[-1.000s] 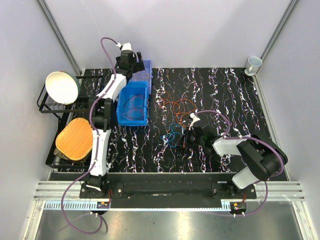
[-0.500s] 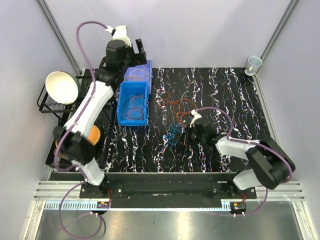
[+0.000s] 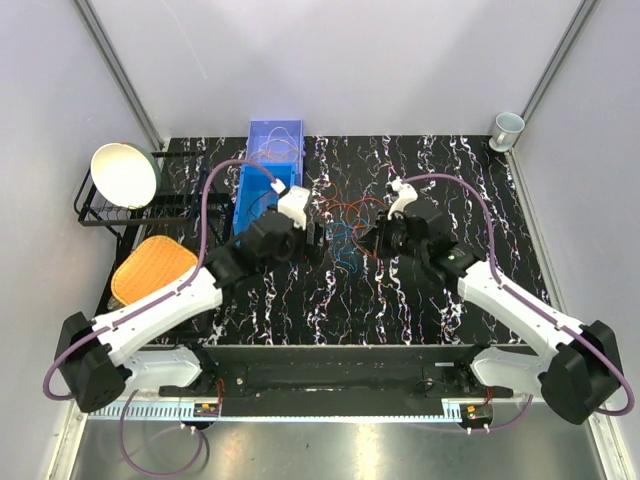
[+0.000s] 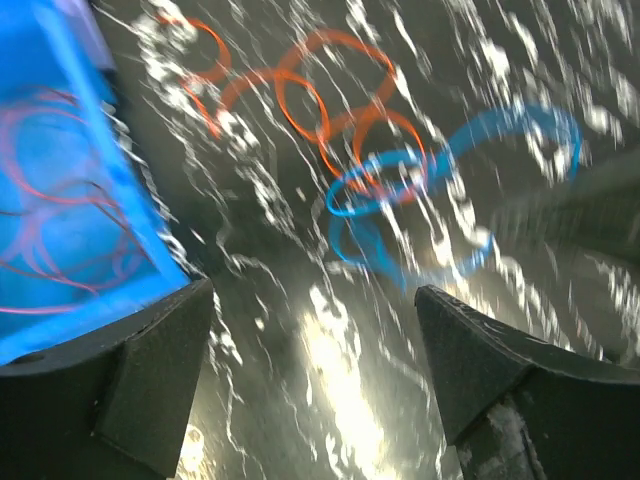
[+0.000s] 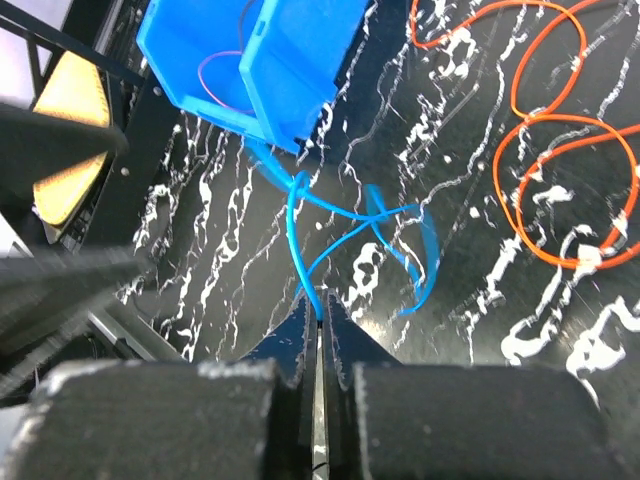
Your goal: Untangle the cables
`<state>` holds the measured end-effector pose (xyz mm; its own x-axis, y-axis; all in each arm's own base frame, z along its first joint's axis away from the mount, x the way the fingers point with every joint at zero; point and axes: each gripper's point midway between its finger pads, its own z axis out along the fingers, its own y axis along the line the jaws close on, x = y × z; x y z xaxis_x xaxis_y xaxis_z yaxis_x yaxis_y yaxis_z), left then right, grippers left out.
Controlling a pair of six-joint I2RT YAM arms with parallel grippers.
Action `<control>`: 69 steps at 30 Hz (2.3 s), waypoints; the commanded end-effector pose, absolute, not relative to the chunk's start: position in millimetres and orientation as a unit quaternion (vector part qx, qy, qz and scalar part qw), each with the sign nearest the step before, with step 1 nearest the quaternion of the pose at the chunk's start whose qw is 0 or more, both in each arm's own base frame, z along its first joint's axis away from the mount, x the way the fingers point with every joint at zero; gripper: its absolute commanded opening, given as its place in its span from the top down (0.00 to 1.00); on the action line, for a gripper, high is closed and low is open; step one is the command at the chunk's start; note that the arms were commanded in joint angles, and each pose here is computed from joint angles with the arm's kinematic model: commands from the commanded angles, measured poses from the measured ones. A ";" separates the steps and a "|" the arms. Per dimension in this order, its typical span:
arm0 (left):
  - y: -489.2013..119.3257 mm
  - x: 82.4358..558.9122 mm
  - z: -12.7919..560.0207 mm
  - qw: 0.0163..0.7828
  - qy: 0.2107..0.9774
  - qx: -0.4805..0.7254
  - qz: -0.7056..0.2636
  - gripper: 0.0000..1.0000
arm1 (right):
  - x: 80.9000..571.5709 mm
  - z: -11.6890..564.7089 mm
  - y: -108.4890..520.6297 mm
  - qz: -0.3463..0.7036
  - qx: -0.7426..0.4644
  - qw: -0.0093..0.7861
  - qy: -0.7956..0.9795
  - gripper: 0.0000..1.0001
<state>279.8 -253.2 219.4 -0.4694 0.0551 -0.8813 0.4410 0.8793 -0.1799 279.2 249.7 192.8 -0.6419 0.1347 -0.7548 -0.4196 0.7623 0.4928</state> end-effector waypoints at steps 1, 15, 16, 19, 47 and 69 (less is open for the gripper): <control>-264.6 271.5 264.2 0.564 0.770 0.152 -0.256 0.13 | 268.6 213.0 239.9 0.318 -0.098 0.419 0.845 1.00; -299.7 258.0 254.8 0.557 0.750 0.188 -0.303 0.15 | 243.3 248.8 227.7 0.329 -0.123 0.427 0.833 1.00; -301.6 259.6 255.6 0.558 0.750 0.187 -0.301 0.15 | 241.2 249.2 226.8 0.329 -0.123 0.426 0.834 1.00; -308.8 261.4 249.6 0.554 0.755 0.190 -0.295 0.14 | 237.0 252.4 224.4 0.330 -0.125 0.426 0.833 1.00; -336.8 296.8 237.0 0.589 0.744 0.125 -0.289 0.26 | 186.6 287.9 237.8 0.423 -0.192 0.388 0.796 1.00; -287.4 327.7 211.2 0.582 0.788 0.067 -0.188 1.00 | 169.5 291.9 212.1 0.398 -0.169 0.401 0.808 1.00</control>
<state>302.1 -320.3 199.1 -0.3354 -0.0815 -0.9385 0.4517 0.8603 -0.2362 175.5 222.6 286.7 -0.6490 0.0256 -0.7604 -0.5946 0.6063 0.5280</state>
